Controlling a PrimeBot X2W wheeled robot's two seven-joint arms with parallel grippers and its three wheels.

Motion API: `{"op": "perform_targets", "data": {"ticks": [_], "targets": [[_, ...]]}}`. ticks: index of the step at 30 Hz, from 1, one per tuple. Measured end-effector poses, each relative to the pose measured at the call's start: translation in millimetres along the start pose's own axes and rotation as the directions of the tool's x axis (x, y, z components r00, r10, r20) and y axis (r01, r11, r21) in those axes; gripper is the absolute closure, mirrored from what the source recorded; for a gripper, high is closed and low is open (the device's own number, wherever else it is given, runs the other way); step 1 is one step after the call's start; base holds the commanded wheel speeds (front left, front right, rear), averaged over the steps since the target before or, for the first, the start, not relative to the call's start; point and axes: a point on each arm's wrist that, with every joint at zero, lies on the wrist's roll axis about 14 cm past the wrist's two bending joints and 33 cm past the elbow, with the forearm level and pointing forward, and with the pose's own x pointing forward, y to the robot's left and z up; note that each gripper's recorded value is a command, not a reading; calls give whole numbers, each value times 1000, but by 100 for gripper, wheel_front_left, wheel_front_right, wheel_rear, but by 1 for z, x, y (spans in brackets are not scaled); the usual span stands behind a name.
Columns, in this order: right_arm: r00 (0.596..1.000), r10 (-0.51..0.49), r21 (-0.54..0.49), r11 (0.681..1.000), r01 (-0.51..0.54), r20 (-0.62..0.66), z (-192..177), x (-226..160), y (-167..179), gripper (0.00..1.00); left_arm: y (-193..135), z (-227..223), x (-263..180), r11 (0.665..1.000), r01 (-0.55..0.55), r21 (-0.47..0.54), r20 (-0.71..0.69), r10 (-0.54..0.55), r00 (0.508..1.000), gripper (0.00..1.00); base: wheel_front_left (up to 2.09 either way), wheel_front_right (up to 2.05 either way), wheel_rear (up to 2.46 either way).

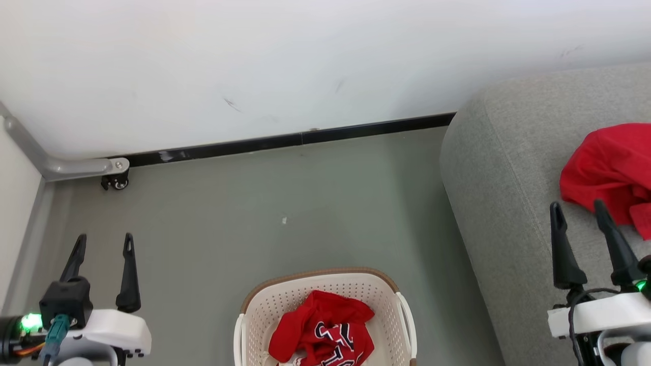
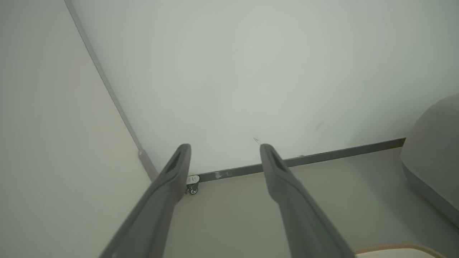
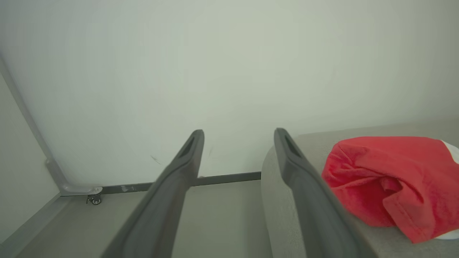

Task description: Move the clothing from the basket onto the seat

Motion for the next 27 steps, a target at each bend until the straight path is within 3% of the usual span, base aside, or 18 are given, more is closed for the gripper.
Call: {"op": "perform_targets", "data": {"ticks": [18,27], "targets": [[998,48,65,997,-45,-47,-7,-28,17,0,27,-7,-38,994,-105,-20,-33,105,994,0,0,0,0],[993,93,112,990,-85,-75,-16,-34,34,0,3,-13,-47,998,-33,-56,-49,30,998,0,0,0,0]]}}
